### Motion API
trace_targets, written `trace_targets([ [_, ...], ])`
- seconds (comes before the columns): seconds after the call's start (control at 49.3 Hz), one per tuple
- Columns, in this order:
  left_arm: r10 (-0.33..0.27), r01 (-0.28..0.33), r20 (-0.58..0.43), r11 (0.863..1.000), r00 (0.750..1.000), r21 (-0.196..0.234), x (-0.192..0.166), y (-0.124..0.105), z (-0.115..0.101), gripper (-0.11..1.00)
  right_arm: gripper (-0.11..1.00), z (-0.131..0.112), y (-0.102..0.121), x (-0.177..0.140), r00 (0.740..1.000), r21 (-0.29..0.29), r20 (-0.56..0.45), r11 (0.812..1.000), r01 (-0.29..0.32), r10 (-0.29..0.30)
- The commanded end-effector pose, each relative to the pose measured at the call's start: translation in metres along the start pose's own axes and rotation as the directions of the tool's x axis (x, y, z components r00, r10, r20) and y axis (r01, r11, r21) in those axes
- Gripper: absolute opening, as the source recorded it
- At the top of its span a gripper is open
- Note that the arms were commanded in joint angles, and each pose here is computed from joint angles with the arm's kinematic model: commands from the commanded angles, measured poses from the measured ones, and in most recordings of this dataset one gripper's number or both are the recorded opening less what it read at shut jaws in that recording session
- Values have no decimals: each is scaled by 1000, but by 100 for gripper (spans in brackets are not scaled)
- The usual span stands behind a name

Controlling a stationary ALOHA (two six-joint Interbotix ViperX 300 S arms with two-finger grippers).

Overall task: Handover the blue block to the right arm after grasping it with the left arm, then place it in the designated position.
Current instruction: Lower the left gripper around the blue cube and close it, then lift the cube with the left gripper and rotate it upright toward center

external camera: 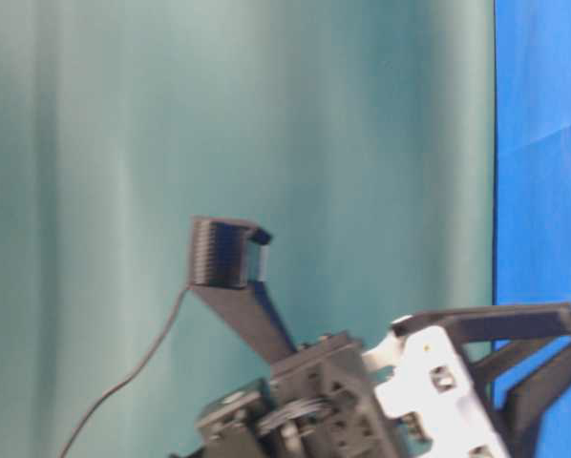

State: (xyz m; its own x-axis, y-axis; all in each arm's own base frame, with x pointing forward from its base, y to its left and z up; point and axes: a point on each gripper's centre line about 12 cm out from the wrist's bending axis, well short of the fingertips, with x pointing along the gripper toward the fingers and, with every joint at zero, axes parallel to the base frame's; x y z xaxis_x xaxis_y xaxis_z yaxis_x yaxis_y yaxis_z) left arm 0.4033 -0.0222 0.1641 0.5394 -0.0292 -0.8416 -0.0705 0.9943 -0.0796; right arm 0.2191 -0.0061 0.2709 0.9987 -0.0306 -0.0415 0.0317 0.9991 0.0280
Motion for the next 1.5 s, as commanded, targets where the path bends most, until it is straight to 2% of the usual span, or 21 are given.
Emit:
trace_targets([
  [0.0,-8,8,27,1000,1000,5,0,-3,2,92,97,5,0,2,1000,6,15,1000,3,-3],
  [0.629,0,0,-45,1000,999,-7,49,-2,-25,92,97,0,-1,6,1000,13,-5,1000,6,-6],
  [1.014,2,-2,-56,1000,998,-5,54,-2,-28,91,97,0,-1,5,1000,13,-3,1000,6,-5],
  [1.115,0,0,-62,1000,998,0,53,-4,-28,80,97,1,-1,6,1000,13,-3,1000,6,-5],
  [1.237,-4,5,-66,1000,998,10,53,-8,-27,47,97,0,-1,5,1000,13,-3,1000,6,-5],
  [1.257,-4,4,-67,1000,998,10,53,-8,-27,45,97,0,-1,5,1000,15,-3,1000,6,-6],
  [1.48,-7,9,-80,1000,997,22,51,-13,-26,46,97,2,-1,5,1000,13,3,1000,5,-5],
])
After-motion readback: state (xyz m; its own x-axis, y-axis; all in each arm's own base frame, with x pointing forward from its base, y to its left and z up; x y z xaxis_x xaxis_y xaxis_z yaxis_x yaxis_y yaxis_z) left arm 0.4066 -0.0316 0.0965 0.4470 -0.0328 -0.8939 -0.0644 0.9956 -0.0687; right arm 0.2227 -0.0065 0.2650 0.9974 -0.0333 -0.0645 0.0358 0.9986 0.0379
